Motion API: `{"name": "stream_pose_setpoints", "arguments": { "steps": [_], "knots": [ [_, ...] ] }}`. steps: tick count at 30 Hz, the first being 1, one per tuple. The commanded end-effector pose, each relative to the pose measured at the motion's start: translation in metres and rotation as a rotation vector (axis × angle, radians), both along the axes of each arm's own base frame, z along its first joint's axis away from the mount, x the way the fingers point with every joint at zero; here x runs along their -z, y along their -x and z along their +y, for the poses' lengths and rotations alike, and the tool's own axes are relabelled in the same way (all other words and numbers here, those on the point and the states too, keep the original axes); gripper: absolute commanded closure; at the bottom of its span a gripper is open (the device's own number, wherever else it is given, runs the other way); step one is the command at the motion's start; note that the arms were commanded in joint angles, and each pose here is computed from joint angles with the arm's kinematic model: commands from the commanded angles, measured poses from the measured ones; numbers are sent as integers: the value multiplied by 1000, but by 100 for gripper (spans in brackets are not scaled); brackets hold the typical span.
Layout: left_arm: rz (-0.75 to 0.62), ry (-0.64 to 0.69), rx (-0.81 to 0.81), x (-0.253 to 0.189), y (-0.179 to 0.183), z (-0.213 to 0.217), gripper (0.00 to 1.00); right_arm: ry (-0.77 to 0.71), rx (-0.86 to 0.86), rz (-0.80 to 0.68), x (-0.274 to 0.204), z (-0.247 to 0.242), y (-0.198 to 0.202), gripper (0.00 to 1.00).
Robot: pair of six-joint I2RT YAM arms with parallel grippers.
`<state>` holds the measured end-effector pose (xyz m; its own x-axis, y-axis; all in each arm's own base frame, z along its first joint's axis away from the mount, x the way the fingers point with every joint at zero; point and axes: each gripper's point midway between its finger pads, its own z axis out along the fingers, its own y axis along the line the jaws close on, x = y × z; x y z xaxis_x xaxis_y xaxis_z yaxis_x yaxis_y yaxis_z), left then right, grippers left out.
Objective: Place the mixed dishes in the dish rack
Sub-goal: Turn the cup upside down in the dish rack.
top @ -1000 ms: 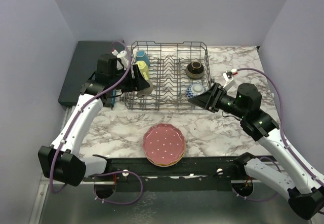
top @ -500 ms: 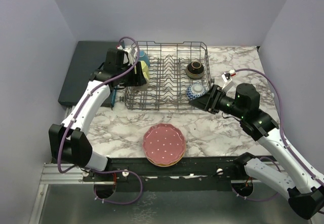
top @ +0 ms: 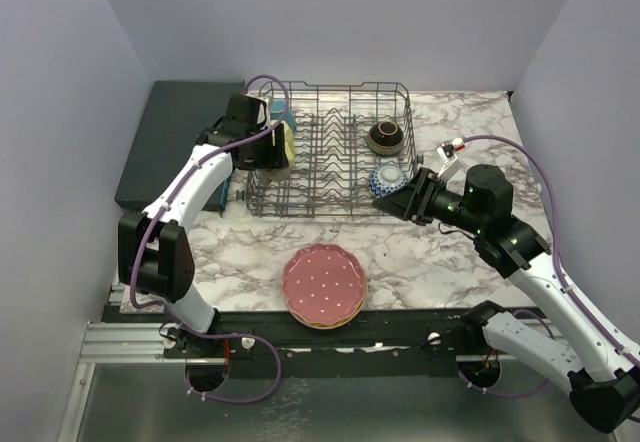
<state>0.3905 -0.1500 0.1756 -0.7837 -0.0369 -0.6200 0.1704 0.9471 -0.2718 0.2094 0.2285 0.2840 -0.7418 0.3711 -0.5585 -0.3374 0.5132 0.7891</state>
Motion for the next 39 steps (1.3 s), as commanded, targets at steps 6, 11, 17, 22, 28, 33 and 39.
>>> {"name": "stream_pose_setpoints", "arguments": {
  "steps": [6, 11, 17, 22, 28, 33, 39],
  "knots": [
    [49, -140, 5, 33, -14, -4, 100, 41, -31, 17, 15, 0, 3, 43],
    [70, -199, 2, 48, -19, -5, 100, 53, -33, 18, 19, -1, 3, 42],
    [91, -263, -12, 63, -25, 1, 100, 69, -39, 14, 22, -1, 2, 40],
    [110, -290, -9, 71, -25, 3, 100, 82, -42, 15, 26, -1, 1, 39],
    [128, -306, 4, 79, -24, 4, 100, 98, -50, 17, 30, 0, -1, 39],
    [148, -296, 13, 86, -24, 1, 100, 108, -55, 14, 31, 0, -2, 38],
    [177, -304, 18, 96, -23, 0, 100, 124, -52, 17, 34, -1, -3, 37]
  ]
}}
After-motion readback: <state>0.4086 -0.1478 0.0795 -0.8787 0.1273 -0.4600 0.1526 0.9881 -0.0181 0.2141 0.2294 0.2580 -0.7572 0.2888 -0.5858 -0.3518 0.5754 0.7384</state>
